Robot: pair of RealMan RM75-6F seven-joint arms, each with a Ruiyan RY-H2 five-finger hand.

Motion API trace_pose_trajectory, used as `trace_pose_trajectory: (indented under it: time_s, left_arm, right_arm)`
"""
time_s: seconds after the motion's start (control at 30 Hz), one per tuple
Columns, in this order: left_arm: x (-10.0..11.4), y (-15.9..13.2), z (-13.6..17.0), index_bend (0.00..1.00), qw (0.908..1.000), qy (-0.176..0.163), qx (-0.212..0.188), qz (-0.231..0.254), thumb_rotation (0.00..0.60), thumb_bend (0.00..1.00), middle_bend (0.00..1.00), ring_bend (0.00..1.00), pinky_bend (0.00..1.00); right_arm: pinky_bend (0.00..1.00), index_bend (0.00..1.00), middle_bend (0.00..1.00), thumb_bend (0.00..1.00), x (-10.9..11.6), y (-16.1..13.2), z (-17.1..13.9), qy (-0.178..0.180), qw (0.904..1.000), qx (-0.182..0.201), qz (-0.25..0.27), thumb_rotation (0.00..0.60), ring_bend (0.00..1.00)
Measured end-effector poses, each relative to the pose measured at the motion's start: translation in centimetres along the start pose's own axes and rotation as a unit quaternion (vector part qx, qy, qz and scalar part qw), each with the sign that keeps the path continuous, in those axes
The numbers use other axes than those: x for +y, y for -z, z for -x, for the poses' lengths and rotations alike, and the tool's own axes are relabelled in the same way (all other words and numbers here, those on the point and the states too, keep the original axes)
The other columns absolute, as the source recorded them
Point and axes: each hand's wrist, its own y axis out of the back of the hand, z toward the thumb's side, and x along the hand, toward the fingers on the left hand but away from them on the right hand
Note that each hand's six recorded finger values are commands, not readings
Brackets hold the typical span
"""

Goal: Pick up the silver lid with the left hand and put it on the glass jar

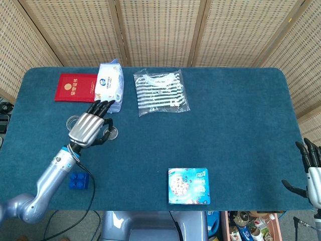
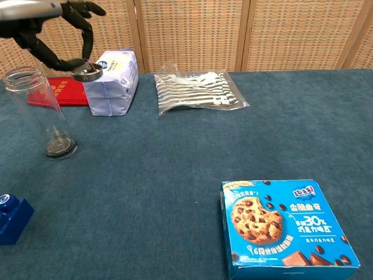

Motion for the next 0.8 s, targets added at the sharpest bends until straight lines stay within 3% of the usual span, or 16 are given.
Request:
trace_pose_trajectory:
  time_s: [0.17, 0.4, 0.8]
  left_arm:
    - [1.1, 2.5, 0.1, 0.60, 0.9992, -0.005, 0.034, 0.017, 0.600, 0.45, 0.00, 0.00, 0.00]
    - [1.0, 6.9, 0.0, 0.60, 0.9960, 0.003, 0.084, 0.031, 0.600, 0.45, 0.00, 0.00, 0.00]
    - [0.3, 10.1, 1.1, 0.60, 0.9932, 0.012, 0.113, 0.024, 0.600, 0.45, 0.00, 0.00, 0.00]
  right_arm:
    - [0.00, 0.00, 0.00, 0.00, -0.1, -0.2, 0.0, 0.000, 1.0000, 0.002, -0.001, 0.600, 0.00]
    - [0.00, 0.00, 0.00, 0.00, -0.4, -0.4, 0.0, 0.000, 1.0000, 0.003, -0.007, 0.600, 0.00]
    - [0.00, 0.00, 0.00, 0.00, -0.3, -0.4, 0.0, 0.002, 0.9999, 0.002, -0.011, 0.600, 0.00]
